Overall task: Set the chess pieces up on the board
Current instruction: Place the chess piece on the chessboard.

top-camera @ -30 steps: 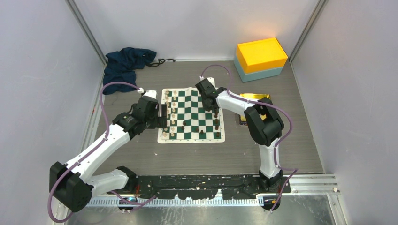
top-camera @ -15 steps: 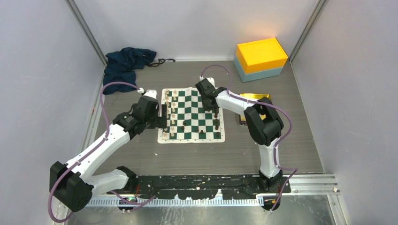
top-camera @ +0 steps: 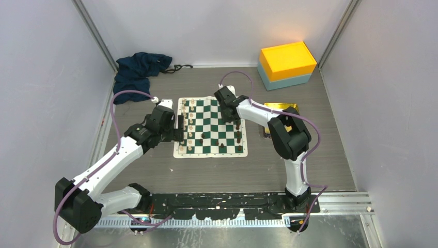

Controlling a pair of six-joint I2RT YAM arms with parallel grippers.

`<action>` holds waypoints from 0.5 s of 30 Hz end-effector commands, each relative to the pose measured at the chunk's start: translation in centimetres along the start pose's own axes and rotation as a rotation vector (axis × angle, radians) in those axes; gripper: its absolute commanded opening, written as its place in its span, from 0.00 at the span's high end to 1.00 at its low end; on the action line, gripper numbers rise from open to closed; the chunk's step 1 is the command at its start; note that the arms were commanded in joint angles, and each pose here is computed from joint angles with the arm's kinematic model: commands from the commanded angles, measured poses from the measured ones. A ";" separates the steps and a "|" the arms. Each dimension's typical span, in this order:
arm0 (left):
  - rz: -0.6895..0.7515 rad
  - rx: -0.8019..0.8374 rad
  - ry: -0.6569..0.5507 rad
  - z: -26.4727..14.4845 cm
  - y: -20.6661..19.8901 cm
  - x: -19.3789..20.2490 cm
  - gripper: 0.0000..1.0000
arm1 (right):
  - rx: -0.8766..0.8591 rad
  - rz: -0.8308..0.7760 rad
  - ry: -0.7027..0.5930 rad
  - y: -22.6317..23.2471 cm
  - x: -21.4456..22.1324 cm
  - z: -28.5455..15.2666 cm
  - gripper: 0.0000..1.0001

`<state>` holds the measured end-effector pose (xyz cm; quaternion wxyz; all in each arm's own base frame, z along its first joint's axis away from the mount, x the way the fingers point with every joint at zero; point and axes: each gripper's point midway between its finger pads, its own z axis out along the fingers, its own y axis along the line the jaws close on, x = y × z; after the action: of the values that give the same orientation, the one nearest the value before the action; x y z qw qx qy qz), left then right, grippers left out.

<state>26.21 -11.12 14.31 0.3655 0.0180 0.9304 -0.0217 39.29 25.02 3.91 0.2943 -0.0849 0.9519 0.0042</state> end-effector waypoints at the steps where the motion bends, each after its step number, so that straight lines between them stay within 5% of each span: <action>1: -0.005 0.013 -0.049 -0.2 -0.3 -1.4 0.03 | -0.025 -0.012 -0.090 1.1 -3.4 -2.2 0.62; 15: -0.022 0.006 -0.068 -0.6 0.0 -1.6 0.03 | -0.095 -0.079 -0.135 4.9 -4.8 -6.8 0.62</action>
<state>26.21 -11.12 14.32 0.3658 0.0176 0.9303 -0.0216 38.45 28.02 6.57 0.3093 -0.1249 0.9427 0.0100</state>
